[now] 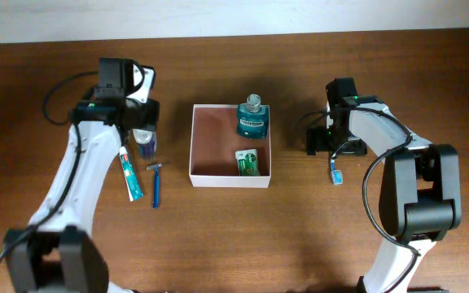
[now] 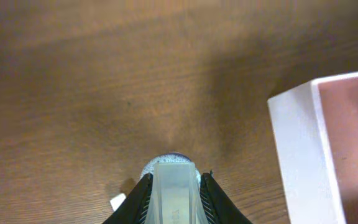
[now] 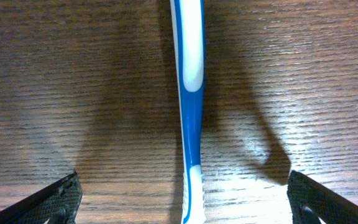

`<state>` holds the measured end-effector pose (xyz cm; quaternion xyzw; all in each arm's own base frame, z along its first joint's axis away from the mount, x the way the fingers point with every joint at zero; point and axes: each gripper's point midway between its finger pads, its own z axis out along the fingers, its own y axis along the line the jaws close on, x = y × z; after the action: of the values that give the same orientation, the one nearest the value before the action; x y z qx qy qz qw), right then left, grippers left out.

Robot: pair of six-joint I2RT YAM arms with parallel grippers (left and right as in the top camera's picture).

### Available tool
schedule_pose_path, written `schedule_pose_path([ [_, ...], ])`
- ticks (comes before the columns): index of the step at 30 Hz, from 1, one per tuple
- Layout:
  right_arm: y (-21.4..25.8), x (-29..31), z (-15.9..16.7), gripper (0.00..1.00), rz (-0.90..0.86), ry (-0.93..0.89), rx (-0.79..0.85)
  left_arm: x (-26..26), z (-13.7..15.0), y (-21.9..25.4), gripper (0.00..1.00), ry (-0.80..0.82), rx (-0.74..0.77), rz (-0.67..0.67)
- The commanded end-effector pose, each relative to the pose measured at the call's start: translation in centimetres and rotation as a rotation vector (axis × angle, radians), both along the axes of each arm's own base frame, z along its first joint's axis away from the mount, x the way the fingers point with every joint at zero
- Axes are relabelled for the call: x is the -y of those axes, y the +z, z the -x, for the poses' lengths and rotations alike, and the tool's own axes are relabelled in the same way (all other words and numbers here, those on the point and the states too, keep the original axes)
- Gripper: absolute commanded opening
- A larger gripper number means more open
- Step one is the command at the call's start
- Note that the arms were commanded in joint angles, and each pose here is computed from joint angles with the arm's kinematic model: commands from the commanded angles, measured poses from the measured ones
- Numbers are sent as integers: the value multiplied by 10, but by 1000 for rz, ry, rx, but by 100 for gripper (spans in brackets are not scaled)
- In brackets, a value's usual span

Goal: Pack container
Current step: 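Lift the soap pump bottle with the left gripper toward the box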

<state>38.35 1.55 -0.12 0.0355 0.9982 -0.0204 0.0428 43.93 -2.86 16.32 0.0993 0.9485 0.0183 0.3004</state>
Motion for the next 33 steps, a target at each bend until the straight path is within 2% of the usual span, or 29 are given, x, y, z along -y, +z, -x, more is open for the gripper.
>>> schedule_pose_path([
  [1, -23, 5, 18, 99, 34, 1, -78, -1, 1, 83, 16, -10, 205, -1],
  [5, -23, 5, 18, 99, 34, 1, -78, 12, 11, 114, 9, -61, 279, 59],
  [10, -23, 5, 18, 99, 34, 1, -78, 48, 22, 143, 9, -221, 348, 219],
  [14, -23, 5, 18, 99, 34, 1, -78, 65, 25, 144, 9, -289, 343, 279],
  [19, -23, 5, 18, 99, 34, 1, -78, 91, 23, 136, 9, -349, 325, 292],
  [26, -23, 5, 18, 99, 34, 1, -78, 141, 19, 119, 9, -566, 349, 201],
  [33, -23, 5, 18, 99, 34, 1, -78, 150, -2, 91, 9, -579, 331, 162],
])
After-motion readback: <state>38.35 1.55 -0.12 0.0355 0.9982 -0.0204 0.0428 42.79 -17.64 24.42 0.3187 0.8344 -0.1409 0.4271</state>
